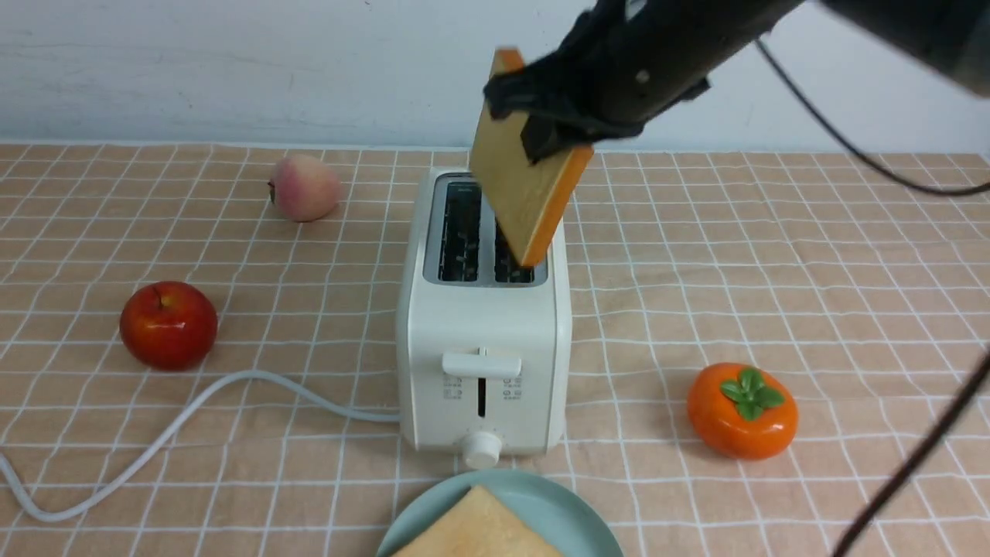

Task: Take toasted bread from bread machine on light coffee tablecloth place on plate.
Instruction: 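Grasp the toast slice in the toaster and pull it up out of the slot with the right gripper, then place the held slice of bread on top of the slice on the plate with the right gripper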

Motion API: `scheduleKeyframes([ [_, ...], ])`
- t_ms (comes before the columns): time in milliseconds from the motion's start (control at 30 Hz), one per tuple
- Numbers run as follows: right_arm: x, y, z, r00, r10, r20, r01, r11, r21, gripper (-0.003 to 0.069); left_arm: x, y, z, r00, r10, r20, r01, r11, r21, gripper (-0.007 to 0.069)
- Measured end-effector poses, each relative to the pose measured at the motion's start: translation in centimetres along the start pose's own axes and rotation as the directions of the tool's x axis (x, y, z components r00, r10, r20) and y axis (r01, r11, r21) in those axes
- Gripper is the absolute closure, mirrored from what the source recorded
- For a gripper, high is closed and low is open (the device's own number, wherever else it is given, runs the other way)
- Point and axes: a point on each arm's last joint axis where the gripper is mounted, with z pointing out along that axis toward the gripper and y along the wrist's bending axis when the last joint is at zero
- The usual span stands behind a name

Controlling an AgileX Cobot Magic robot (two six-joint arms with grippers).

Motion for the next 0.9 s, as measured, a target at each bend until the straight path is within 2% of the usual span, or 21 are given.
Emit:
scheduleKeyframes([
  [33, -0.2, 0.1, -1.0, 1.0, -0.004, 0.016, 0.004, 1.0, -0.003, 0.0553, 0.0, 0.0, 0.0, 1.0, 0.0, 0.0, 0.0, 1.0, 0.0, 0.0639],
  [100, 0.0, 0.9, -6.9, 0.999, -0.028, 0.045, 0.028, 1.0, -0.012, 0.0553, 0.0, 0.0, 0.0, 1.0, 0.0, 0.003, 0.0, 1.0, 0.001, 0.0639],
  [167, 0.7, 1.2, -10.2, 0.999, -0.036, 0.04, 0.037, 0.999, -0.018, 0.0553, -0.1, 0.0, 0.0, 1.0, 0.0, 0.011, 0.0, 1.0, 0.004, 0.0639],
  [333, 2.2, 1.7, -12.1, 0.999, -0.031, 0.015, 0.032, 0.997, -0.07, 0.0553, -0.3, -0.1, 0.0, 0.999, 0.0, 0.032, 0.0, 1.0, 0.012, 0.0639],
  [500, 7.3, 2.1, -7.1, 0.969, -0.004, -0.249, -0.054, 0.973, -0.224, 0.0553, -0.4, -0.1, 0.0, 0.999, -0.001, 0.042, 0.0, 1.0, 0.016, 0.0639],
  [567, 9.3, 2.3, -5.2, 0.941, 0.001, -0.338, -0.101, 0.955, -0.278, 0.0553, -0.4, -0.1, 0.0, 0.999, -0.001, 0.043, 0.0, 1.0, 0.016, 0.0639],
  [633, 12.9, 2.2, -1.9, 0.888, 0.004, -0.46, -0.181, 0.922, -0.342, 0.0553, -0.4, -0.1, 0.0, 0.999, 0.0, 0.044, 0.0, 1.0, 0.016, 0.0639],
  [767, 17.6, 1.9, 2.8, 0.859, 0.089, -0.504, -0.32, 0.862, -0.394, 0.0553, -0.4, -0.1, 0.0, 0.999, 0.0, 0.044, 0.0, 1.0, 0.016, 0.0639],
  [900, 19.9, 1.5, 5.6, 0.85, 0.173, -0.497, -0.401, 0.824, -0.4, 0.0553, -0.4, -0.1, 0.0, 0.999, 0.0, 0.044, 0.0, 1.0, 0.016, 0.0639],
])
